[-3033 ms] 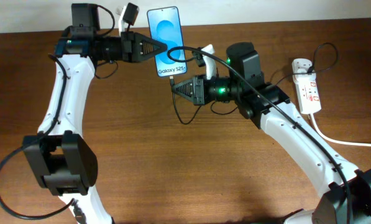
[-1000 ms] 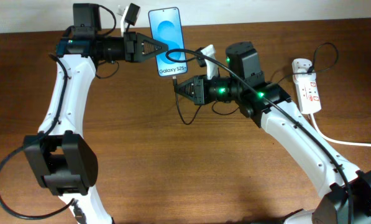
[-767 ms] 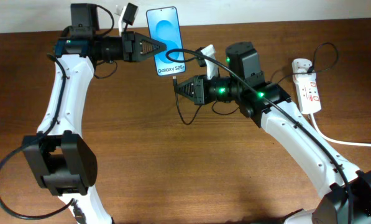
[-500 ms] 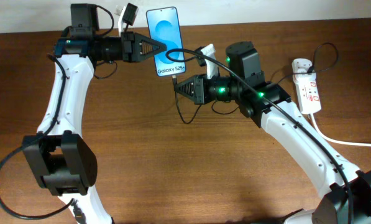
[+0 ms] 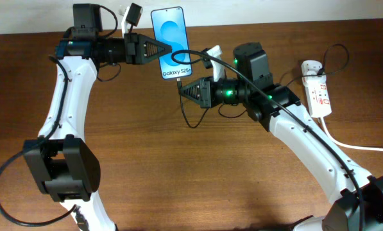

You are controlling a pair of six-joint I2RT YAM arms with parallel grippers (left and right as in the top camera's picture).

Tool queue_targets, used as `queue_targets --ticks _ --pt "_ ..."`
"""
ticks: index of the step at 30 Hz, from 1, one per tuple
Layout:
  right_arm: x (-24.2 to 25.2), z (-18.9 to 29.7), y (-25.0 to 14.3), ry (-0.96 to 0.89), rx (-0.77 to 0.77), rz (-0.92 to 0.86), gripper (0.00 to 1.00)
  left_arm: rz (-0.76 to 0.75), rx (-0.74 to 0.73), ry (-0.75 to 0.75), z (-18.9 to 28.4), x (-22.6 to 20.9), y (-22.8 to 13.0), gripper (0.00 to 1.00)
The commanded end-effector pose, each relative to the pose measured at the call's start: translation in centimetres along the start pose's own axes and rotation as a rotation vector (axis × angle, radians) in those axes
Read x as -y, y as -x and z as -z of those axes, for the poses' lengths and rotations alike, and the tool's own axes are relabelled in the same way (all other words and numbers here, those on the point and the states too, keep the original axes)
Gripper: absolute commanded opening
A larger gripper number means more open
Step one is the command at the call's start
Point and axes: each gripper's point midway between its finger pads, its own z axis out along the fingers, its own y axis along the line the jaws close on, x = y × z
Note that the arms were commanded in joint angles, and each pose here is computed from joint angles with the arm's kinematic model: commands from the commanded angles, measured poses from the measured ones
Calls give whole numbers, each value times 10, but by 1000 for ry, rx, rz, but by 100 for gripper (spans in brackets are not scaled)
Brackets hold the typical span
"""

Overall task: Plug charger to phone and switch on socket
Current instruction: 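Push the USB-C plug up into the phone's bottom port with the right gripper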

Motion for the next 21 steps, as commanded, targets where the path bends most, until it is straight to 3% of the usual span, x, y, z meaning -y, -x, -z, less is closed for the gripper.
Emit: queue_targets --ticks 1,21 --pt "-18 8 13 35 31 54 4 -53 0 -52 3 17 3 0" --pt "-21 8 15 50 37 65 4 -53 1 -42 2 15 3 0"
